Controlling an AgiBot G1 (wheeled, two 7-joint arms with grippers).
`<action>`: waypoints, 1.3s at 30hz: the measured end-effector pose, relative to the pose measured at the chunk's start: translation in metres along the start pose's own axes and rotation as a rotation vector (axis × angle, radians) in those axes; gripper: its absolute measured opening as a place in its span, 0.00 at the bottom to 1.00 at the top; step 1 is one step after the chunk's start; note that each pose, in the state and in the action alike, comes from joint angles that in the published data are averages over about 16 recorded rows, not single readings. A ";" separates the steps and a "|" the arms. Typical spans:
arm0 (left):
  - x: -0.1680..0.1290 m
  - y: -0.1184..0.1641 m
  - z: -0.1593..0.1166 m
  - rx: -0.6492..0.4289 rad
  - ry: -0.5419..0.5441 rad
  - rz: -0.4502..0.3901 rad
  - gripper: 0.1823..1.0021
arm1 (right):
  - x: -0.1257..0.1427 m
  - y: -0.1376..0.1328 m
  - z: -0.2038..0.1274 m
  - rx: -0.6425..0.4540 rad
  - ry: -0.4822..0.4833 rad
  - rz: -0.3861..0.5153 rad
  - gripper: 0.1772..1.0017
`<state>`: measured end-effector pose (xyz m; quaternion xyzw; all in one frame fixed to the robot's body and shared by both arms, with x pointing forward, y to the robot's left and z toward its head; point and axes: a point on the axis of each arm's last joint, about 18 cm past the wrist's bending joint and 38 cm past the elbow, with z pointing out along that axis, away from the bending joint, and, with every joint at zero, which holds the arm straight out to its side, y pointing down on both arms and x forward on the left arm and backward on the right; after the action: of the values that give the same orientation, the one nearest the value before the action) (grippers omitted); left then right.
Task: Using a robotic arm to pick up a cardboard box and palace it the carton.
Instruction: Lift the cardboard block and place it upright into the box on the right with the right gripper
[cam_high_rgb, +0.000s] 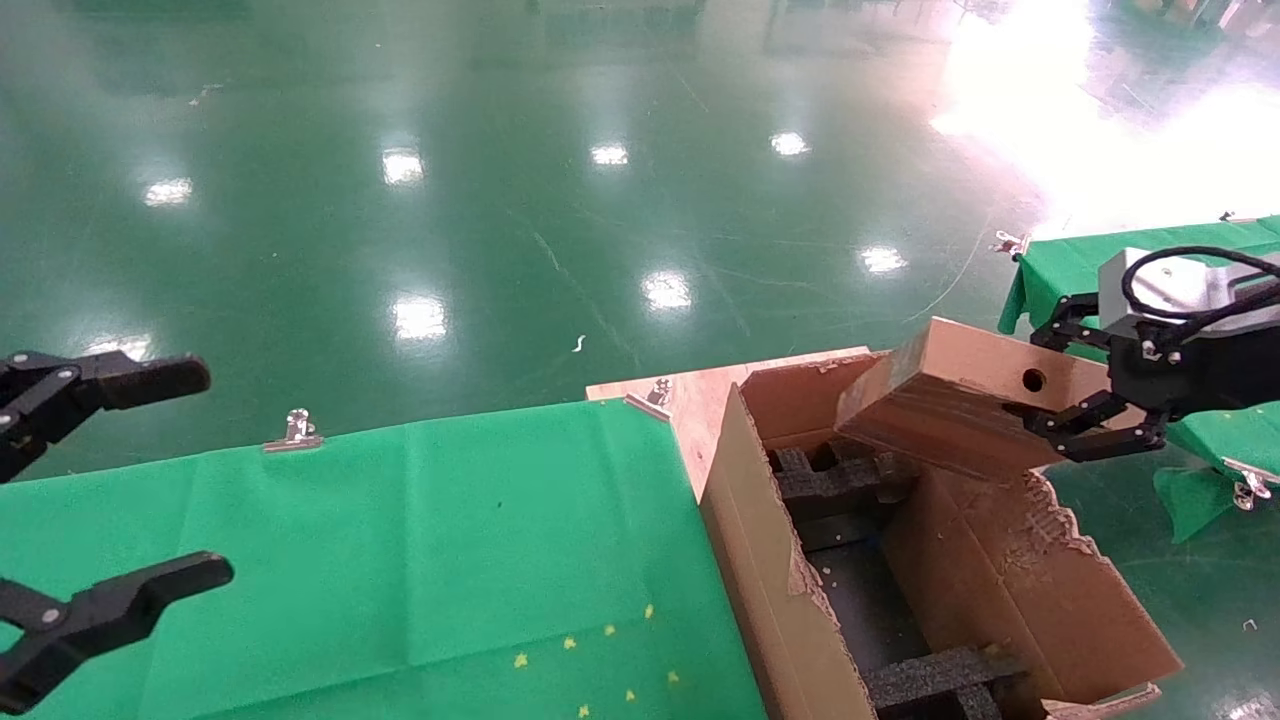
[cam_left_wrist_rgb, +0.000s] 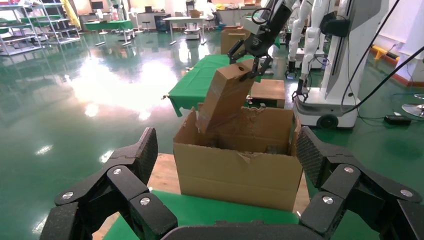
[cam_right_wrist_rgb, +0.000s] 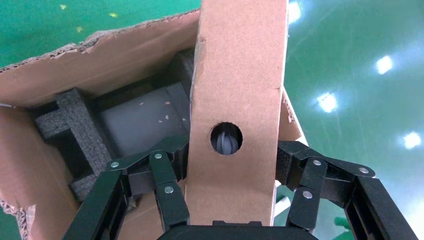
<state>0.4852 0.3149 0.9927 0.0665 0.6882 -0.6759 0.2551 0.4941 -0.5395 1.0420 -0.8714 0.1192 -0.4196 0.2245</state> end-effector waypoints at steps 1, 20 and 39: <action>0.000 0.000 0.000 0.000 0.000 0.000 1.00 | 0.000 0.002 0.001 -0.001 0.002 0.012 0.16; 0.000 0.000 0.000 0.000 0.000 0.000 1.00 | -0.019 0.049 0.034 0.011 0.095 0.583 0.16; 0.000 0.000 0.000 0.000 -0.001 0.000 1.00 | -0.034 0.071 0.041 0.028 0.176 0.895 0.15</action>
<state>0.4853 0.3150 0.9928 0.0661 0.6880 -0.6761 0.2553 0.5039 -0.5758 0.9624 -0.6921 0.4967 -0.3555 0.3846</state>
